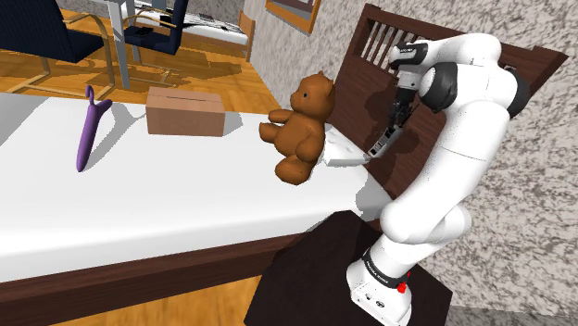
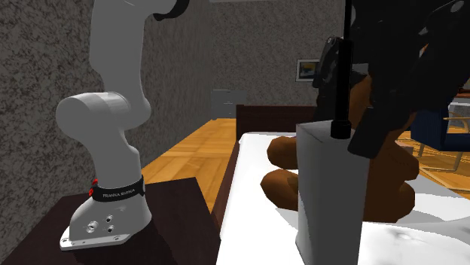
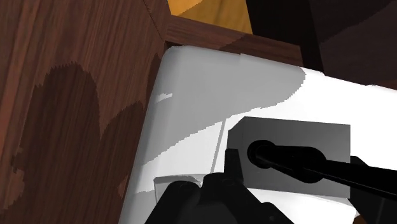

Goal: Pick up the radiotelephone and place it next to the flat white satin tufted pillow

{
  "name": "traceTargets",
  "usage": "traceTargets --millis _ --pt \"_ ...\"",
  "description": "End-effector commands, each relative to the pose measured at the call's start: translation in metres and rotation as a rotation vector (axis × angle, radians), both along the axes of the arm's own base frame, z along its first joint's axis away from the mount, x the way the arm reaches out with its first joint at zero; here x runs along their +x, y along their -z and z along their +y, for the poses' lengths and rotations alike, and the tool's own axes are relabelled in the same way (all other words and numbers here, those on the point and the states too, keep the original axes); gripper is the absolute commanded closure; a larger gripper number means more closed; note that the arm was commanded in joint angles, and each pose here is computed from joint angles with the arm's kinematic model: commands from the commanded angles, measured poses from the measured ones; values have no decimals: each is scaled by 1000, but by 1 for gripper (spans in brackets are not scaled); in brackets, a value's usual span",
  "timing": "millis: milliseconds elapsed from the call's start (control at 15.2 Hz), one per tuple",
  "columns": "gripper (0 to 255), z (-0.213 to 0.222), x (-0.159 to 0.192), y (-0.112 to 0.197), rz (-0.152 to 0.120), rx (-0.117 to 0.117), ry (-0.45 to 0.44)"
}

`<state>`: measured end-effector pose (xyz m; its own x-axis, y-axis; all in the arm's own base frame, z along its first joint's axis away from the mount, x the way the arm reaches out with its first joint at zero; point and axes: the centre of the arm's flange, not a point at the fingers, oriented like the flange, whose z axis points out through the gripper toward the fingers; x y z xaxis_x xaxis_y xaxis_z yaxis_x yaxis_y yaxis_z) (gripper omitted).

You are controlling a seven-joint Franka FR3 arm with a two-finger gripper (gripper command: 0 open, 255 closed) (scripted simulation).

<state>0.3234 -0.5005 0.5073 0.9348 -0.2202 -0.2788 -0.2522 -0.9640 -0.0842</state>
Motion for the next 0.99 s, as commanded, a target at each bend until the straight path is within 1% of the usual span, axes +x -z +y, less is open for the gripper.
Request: traceTargets --millis 0,924 --pt "255 0 0 10 -1 -1 0" --pt "255 0 0 84 -1 -1 0"
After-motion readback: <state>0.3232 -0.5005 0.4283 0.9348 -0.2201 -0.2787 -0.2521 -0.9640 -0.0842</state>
